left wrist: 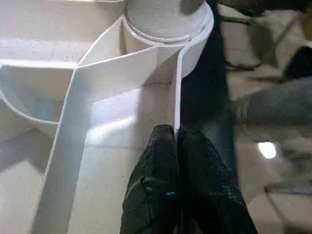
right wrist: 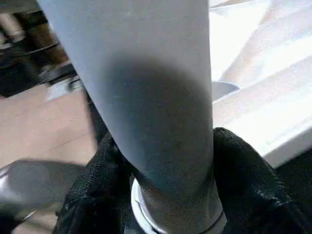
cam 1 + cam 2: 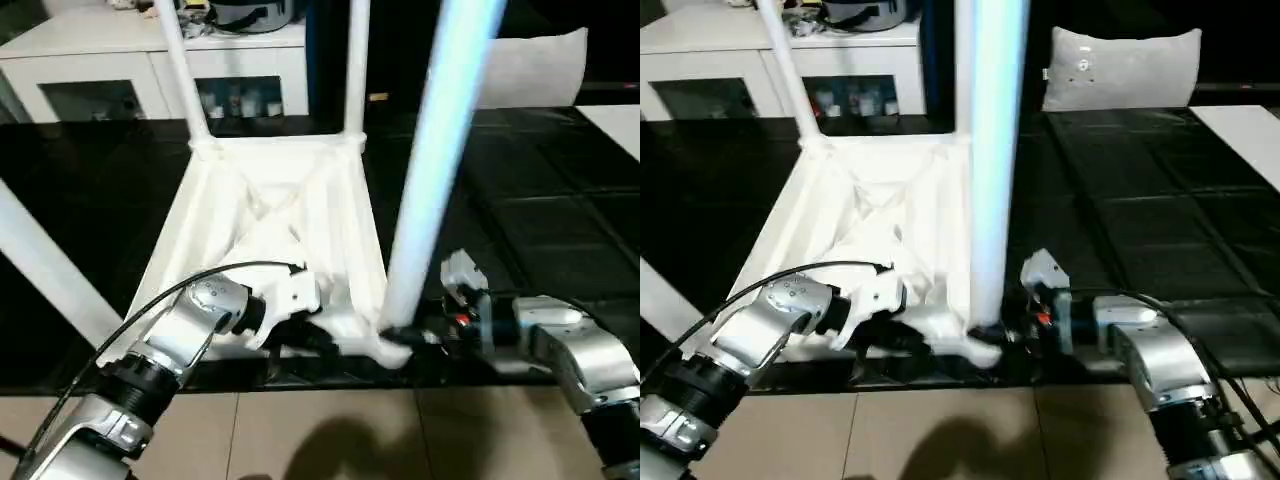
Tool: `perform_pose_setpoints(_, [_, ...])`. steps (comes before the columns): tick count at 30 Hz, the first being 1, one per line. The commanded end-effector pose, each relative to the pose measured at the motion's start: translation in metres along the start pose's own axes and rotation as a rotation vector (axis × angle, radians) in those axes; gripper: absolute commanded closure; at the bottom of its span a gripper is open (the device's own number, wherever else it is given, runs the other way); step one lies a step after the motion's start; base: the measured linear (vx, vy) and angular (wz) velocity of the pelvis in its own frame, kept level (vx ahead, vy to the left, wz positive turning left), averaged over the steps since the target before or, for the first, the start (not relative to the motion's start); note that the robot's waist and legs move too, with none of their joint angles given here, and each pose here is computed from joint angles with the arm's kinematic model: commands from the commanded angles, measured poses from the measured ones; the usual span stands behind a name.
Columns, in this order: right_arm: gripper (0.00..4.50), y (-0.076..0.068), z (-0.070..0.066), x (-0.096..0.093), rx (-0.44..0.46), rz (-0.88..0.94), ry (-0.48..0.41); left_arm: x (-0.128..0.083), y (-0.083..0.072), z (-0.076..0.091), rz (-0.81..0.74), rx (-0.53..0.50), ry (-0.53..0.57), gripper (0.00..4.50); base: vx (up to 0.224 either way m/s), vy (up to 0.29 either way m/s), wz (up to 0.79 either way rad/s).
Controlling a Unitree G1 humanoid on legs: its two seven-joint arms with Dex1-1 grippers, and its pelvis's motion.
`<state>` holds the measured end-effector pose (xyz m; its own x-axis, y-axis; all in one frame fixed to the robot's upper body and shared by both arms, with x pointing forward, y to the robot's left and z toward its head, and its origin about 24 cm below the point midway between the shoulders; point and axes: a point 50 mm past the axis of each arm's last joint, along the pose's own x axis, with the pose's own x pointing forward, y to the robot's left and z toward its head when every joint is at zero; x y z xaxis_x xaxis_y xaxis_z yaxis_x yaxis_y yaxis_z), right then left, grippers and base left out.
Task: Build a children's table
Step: Rotate leg to tighten
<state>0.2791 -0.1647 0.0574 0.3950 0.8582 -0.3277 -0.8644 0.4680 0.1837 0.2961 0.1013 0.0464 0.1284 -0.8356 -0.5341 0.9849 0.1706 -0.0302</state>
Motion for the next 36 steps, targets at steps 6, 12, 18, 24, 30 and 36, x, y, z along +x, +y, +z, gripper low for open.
perform_pose_setpoints(6, [2.44,-0.005,0.008,0.034,0.114,-0.387,-0.059,0.031,0.017,0.030,0.302,-0.127,-0.101,4.50,0.000,0.000,0.00])
perform_pose_setpoints(12, [1.78,-0.003,0.013,0.039,0.140,-0.409,-0.143,0.038,0.014,0.036,0.291,-0.104,-0.109,4.50,0.000,0.000,0.00])
perform_pose_setpoints(18, [1.29,-0.004,0.015,0.022,0.058,-0.333,-0.136,0.030,0.015,0.030,0.274,-0.045,-0.079,4.50,0.000,0.000,0.00])
perform_pose_setpoints(24, [1.03,-0.004,0.010,-0.002,-0.043,-0.181,-0.035,0.021,0.014,0.020,0.215,0.019,-0.027,4.50,0.000,0.000,0.00])
perform_pose_setpoints(30, [1.03,-0.001,0.016,-0.019,-0.109,0.002,-0.023,0.007,-0.001,0.011,-0.001,0.125,-0.018,4.50,0.000,0.000,0.00])
perform_pose_setpoints(36, [1.55,0.001,0.016,-0.023,-0.122,0.154,-0.007,-0.006,-0.007,0.002,-0.122,0.155,0.040,4.50,0.000,0.000,0.00])
